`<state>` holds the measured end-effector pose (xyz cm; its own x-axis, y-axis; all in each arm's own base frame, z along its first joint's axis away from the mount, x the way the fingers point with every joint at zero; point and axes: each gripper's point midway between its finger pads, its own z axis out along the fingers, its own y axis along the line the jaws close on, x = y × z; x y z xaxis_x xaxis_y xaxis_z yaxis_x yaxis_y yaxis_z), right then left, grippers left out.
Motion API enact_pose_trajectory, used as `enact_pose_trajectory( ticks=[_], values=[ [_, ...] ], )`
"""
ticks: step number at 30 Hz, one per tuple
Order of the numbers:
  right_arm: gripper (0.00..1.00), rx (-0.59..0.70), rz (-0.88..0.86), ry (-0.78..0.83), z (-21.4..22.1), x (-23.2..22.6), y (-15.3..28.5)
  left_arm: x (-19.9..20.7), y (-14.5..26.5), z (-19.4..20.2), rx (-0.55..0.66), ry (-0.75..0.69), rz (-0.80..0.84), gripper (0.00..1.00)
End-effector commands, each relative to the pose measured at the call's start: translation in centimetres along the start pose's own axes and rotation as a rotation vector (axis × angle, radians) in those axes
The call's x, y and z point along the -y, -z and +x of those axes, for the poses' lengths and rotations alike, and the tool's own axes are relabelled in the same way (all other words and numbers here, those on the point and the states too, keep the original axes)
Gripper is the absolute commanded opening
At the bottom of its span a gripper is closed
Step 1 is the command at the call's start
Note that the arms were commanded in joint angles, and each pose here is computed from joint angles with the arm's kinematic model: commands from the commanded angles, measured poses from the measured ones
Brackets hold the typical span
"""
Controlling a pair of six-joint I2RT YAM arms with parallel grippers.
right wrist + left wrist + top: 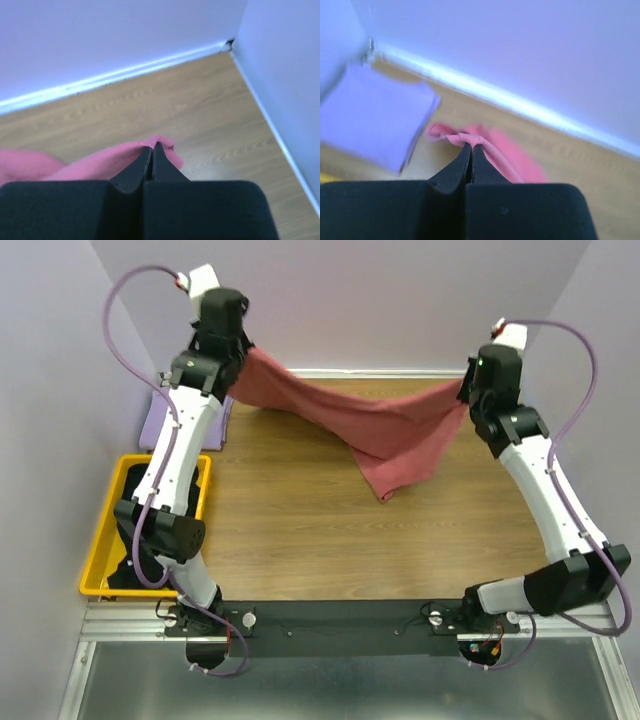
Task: Fold and stack the t-shirts
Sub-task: Flatten the tshirt out
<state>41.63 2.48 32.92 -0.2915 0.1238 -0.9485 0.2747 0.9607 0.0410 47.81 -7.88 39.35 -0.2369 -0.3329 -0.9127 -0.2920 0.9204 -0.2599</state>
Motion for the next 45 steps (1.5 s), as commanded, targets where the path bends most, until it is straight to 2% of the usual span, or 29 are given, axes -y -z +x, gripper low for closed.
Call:
enact_pose_trajectory(
  ticks=[1,3,5,6,7,10,11,16,18,20,22,25,28,30,31,32,33,34,36,37,38,39,40,42,43,45],
  values=[
    [0.00,0.225,0.062,-0.035,-10.7,1.1,1.1,-1.7,3.2,-9.8,0.202,0.017,-0.005,0.00],
    [0.01,0.330,0.042,-0.068,-15.6,1.0,3.1,-1.7,5.4,-13.5,0.308,0.060,0.032,0.00],
    [0.01,0.396,0.026,-0.061,-18.4,1.3,5.0,-2.4,9.2,-16.2,0.402,0.078,0.072,0.00],
    [0.00,0.456,0.005,-0.076,-20.6,1.8,7.3,-3.0,14.0,-19.7,0.531,0.140,0.130,0.00],
    [0.01,0.472,0.001,-0.071,-21.1,2.1,8.2,-2.5,12.7,-19.0,0.526,0.128,0.137,0.00],
    [0.00,0.563,-0.020,-0.059,-23.5,3.5,12.5,-3.8,19.0,-20.6,0.658,0.168,0.239,0.00],
    [0.01,0.614,-0.039,-0.051,-24.4,4.4,15.3,-4.3,21.6,-20.5,0.685,0.168,0.286,0.00],
    [0.01,0.789,-0.081,-0.033,-26.5,7.5,24.1,-6.1,29.5,-20.7,0.779,0.165,0.411,0.00],
    [0.00,0.872,-0.078,-0.035,-27.5,9.1,28.0,-6.4,31.1,-20.6,0.797,0.158,0.444,0.00],
    [0.01,0.913,-0.087,-0.024,-28.0,9.6,29.9,-6.4,33.5,-21.1,0.830,0.149,0.495,0.00],
    [0.00,0.948,-0.082,-0.028,-28.5,10.4,31.5,-5.9,34.4,-21.2,0.815,0.136,0.535,0.00],
    [0.00,0.952,-0.078,-0.021,-28.5,10.5,31.7,-5.1,34.7,-21.5,0.804,0.123,0.568,0.00],
    [0.01,0.927,-0.067,0.000,-28.1,10.2,30.6,-4.1,31.8,-20.4,0.719,0.081,0.546,0.00],
    [0.01,0.876,-0.050,0.039,-27.4,9.4,28.1,-2.9,28.1,-19.0,0.635,0.043,0.516,0.00],
    [0.01,0.824,-0.043,0.070,-26.4,8.6,25.7,-2.1,24.8,-17.2,0.554,0.015,0.491,0.00],
    [0.01,0.824,-0.039,0.075,-26.4,8.6,25.7,-1.8,22.9,-16.0,0.510,0.001,0.477,0.00],
    [0.01,0.761,-0.036,0.112,-25.1,7.5,22.8,-1.4,20.9,-14.7,0.468,-0.010,0.462,0.00],
    [0.01,0.679,-0.024,0.162,-23.2,6.5,19.2,-1.0,17.0,-11.7,0.386,-0.033,0.433,0.00],
    [0.01,0.586,-0.011,0.218,-20.6,5.4,15.4,-0.7,13.1,-8.3,0.307,-0.049,0.401,0.00],
    [0.01,0.545,-0.006,0.253,-19.4,4.8,13.5,-0.6,9.1,-4.6,0.225,-0.066,0.368,0.00],
    [0.01,0.506,-0.008,0.281,-18.0,4.2,11.7,-0.6,7.3,-2.6,0.182,-0.076,0.355,0.00],
    [0.01,0.413,-0.016,0.332,-14.8,2.9,7.7,-0.6,5.4,-0.6,0.139,-0.088,0.339,0.00],
    [0.01,0.378,-0.023,0.349,-13.3,2.2,6.0,-0.5,2.2,2.4,0.073,-0.110,0.314,0.00],
    [0.01,0.300,-0.028,0.398,-9.6,1.2,2.2,-1.1,-1.3,7.0,-0.028,-0.145,0.266,0.00],
    [0.01,0.240,-0.036,0.433,-6.2,0.4,-1.0,-1.7,-4.4,10.7,-0.108,-0.169,0.218,0.00],
    [0.00,0.226,-0.040,0.449,-3.7,-0.5,-3.9,-2.5,-7.3,13.7,-0.165,-0.188,0.164,0.00]
  ],
)
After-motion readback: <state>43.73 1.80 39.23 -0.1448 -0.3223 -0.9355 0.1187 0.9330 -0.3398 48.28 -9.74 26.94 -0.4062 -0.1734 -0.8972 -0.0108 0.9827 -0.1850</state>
